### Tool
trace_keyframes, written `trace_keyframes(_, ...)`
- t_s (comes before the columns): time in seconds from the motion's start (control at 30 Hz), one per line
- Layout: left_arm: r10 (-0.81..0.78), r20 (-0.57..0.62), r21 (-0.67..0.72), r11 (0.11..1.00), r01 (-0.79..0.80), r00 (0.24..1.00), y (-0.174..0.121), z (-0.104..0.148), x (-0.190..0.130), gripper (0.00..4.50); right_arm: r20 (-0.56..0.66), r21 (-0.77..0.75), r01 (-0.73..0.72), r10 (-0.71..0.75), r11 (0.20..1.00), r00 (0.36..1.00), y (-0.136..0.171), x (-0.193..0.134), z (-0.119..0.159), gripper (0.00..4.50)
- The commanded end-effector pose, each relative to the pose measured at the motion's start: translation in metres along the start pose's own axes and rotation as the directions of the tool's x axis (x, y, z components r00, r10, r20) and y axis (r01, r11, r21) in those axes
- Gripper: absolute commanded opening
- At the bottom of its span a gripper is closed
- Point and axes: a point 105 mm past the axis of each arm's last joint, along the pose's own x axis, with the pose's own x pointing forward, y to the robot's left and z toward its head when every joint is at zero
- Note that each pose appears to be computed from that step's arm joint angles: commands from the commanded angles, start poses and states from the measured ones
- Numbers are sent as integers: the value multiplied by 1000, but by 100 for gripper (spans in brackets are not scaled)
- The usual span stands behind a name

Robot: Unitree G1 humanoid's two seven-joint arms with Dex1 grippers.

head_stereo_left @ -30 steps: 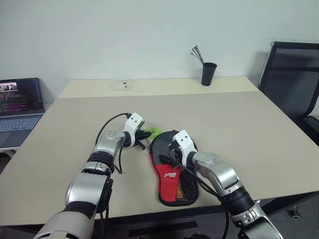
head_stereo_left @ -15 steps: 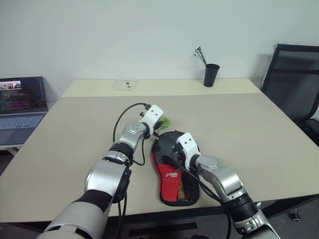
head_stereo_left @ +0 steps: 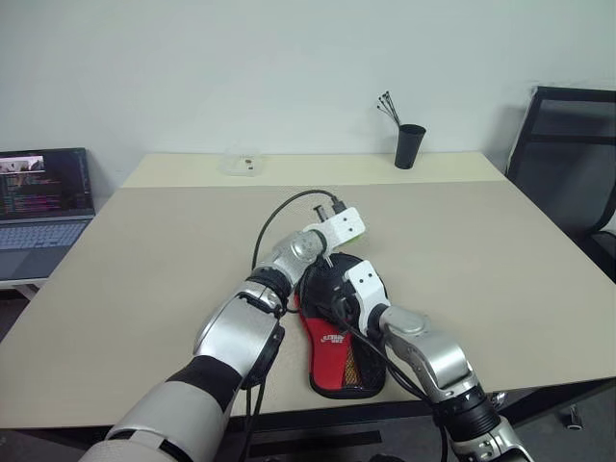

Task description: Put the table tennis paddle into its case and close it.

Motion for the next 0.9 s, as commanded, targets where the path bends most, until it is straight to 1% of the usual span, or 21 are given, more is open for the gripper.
trace_keyframes(0.03, 50, 148, 100, 993, -65, 988, 17, 53, 4, 2, -211, 79, -19, 36, 997, 977, 12, 0, -57, 450)
trace_keyframes(0.17, -16, 218, 153, 988, -18, 976, -3, 77, 8, 2, -211, 84, -19, 37, 996, 977, 12, -1, -57, 450)
trace_keyframes(0.37, -134, 299, 195, 978, 77, 945, -36, 102, 10, 2, -210, 86, -22, 40, 996, 977, 13, -1, -57, 450)
trace_keyframes(0.53, -189, 307, 206, 970, 128, 933, -51, 103, 10, 2, -208, 84, -21, 38, 996, 977, 12, 0, -56, 450)
trace_keyframes(0.63, -247, 266, 183, 962, 203, 932, -61, 90, 10, 2, -207, 80, -19, 35, 997, 978, 11, 0, -56, 450)
trace_keyframes(0.73, -267, 245, 128, 962, 242, 932, -62, 82, 10, 92, -205, 77, -20, 35, 997, 978, 10, 0, -55, 450)
trace_keyframes(0.9, -241, 222, 106, 969, 222, 945, -53, 73, 9, 268, -202, 68, -26, 39, 997, 979, 10, 2, -53, 450)
